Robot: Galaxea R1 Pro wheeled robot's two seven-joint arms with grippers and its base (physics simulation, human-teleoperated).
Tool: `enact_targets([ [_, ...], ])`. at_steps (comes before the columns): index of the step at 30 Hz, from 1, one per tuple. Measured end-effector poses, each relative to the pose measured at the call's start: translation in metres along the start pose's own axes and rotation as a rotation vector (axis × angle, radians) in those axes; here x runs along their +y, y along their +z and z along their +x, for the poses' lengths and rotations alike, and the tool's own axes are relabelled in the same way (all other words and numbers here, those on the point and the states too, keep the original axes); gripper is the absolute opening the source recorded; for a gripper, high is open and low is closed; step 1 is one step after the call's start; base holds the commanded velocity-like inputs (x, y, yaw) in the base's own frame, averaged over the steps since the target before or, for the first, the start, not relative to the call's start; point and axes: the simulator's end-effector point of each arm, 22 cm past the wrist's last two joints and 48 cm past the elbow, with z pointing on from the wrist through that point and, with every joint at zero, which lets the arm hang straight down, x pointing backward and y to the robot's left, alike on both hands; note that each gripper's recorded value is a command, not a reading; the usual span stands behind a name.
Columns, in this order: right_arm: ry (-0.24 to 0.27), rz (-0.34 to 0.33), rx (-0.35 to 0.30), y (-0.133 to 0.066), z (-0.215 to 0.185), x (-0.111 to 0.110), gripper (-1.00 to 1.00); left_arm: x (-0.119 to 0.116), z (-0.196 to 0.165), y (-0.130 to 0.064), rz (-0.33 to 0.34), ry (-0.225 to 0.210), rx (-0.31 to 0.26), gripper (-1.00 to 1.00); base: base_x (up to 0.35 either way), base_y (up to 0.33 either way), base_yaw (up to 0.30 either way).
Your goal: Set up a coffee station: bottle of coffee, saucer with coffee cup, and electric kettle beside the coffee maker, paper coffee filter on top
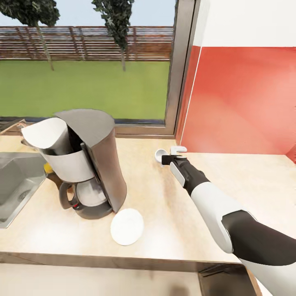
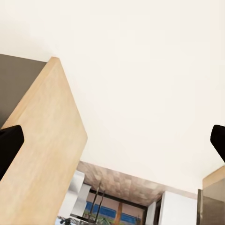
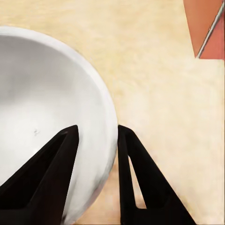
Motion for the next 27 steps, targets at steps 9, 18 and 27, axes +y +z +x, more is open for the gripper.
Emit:
enact_targets([
  [9,0.002,0.036,-0.018,0.001,-0.009,-0.029,-1.0,0.013,-0.01,0.002,-0.016,-0.01,-0.014,1.0,-0.338,0.1,0.0],
  [18,-0.001,0.048,-0.026,0.001,-0.012,-0.038,-1.0,0.017,-0.019,0.002,-0.019,-0.015,-0.039,1.0,-0.338,0.12,0.0],
  [27,0.0,0.047,-0.03,0.0,-0.015,-0.038,-1.0,0.017,-0.021,0.002,-0.018,-0.008,-0.044,1.0,-0.295,0.194,0.0],
])
